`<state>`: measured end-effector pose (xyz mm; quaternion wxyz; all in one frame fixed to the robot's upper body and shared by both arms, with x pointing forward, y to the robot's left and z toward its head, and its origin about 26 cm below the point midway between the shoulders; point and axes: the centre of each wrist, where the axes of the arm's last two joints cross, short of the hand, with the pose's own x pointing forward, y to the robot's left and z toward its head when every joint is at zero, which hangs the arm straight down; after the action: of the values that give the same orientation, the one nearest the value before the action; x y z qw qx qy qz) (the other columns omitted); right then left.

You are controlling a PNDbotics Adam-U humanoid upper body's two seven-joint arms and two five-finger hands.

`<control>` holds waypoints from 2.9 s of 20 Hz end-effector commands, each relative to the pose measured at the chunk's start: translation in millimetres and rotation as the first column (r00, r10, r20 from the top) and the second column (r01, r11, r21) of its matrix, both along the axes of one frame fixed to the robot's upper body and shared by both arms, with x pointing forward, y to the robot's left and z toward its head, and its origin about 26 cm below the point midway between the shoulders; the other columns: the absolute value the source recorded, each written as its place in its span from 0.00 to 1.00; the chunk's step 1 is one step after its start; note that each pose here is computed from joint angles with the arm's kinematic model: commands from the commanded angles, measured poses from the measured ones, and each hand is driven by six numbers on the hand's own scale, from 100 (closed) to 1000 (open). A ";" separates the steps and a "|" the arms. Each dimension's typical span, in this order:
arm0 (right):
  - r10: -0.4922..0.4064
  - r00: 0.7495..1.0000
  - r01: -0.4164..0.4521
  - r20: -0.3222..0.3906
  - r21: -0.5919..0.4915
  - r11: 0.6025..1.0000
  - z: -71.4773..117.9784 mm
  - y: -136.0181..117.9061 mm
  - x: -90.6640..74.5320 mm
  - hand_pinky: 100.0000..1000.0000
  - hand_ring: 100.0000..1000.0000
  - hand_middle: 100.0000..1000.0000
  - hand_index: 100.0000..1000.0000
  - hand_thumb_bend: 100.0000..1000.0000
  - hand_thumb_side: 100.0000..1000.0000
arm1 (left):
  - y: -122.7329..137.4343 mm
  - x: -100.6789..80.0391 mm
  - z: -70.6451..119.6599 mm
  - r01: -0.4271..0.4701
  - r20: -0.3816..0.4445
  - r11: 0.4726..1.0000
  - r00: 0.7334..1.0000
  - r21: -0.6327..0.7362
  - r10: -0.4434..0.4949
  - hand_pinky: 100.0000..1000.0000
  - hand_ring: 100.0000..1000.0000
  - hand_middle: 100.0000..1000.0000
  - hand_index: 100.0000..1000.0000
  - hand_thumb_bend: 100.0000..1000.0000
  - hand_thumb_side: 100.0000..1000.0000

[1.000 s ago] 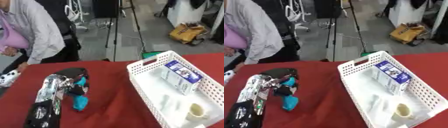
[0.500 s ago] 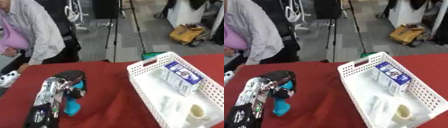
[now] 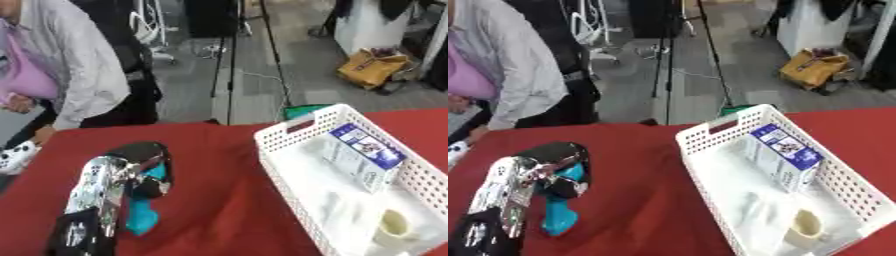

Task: Pick up objects on the table and place them in the box.

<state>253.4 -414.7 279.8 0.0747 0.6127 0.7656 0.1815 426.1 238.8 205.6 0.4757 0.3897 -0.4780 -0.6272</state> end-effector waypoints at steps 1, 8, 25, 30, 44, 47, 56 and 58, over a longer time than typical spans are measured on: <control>0.005 0.999 -0.004 0.034 -0.026 1.000 8.5 -0.2 -3.7 0.67 0.49 0.34 0.34 0.00 0.39 | 5.1 1.0 -3.2 0.057 -0.090 0.997 0.995 0.050 -0.053 0.00 0.47 0.67 0.61 0.00 0.21; 0.009 0.999 -0.008 0.038 -0.028 1.000 9.5 -0.2 -3.8 0.67 0.49 0.34 0.34 0.00 0.39 | 5.7 2.0 -1.3 0.055 -0.086 0.998 0.995 0.017 -0.054 0.00 0.31 0.50 0.49 0.00 0.20; 0.021 0.999 -0.020 0.044 -0.029 0.999 10.2 -0.9 -4.3 0.67 0.49 0.34 0.34 0.00 0.37 | 4.5 3.1 4.3 0.060 -0.074 0.998 0.995 0.009 -0.059 0.00 0.13 0.34 0.44 0.00 0.18; 0.020 0.999 -0.019 0.044 -0.030 0.999 10.4 -1.1 -4.5 0.67 0.49 0.34 0.34 0.00 0.36 | 1.2 3.5 10.8 0.073 -0.057 0.997 0.996 0.012 -0.072 0.00 0.12 0.33 0.44 0.00 0.18; 0.017 0.999 -0.016 0.041 -0.031 0.999 11.7 -1.1 -4.7 0.67 0.49 0.34 0.34 0.00 0.34 | -7.1 7.4 40.3 0.110 0.010 0.994 0.994 0.007 -0.110 0.00 0.12 0.32 0.44 0.00 0.18; 0.017 0.999 -0.016 0.041 -0.032 0.999 12.0 -0.9 -4.6 0.67 0.49 0.34 0.34 0.00 0.34 | -8.4 7.9 44.6 0.115 0.019 0.993 0.993 0.004 -0.115 0.00 0.12 0.32 0.45 0.00 0.18; 0.018 0.999 -0.017 0.038 -0.037 0.999 13.7 -0.3 -4.4 0.67 0.49 0.34 0.34 0.00 0.32 | -24.1 10.1 66.9 0.171 0.069 0.985 0.983 -0.019 -0.170 0.00 0.11 0.32 0.45 0.00 0.17; 0.017 0.999 -0.016 0.036 -0.038 0.999 14.1 -0.2 -4.4 0.67 0.49 0.34 0.34 0.00 0.32 | -29.4 11.0 71.5 0.191 0.079 0.981 0.979 -0.025 -0.189 0.00 0.11 0.32 0.45 0.00 0.17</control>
<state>253.3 -414.8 280.6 0.0737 0.6054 0.7705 0.1852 438.7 209.6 262.0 0.4296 0.3595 -0.5525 -0.6172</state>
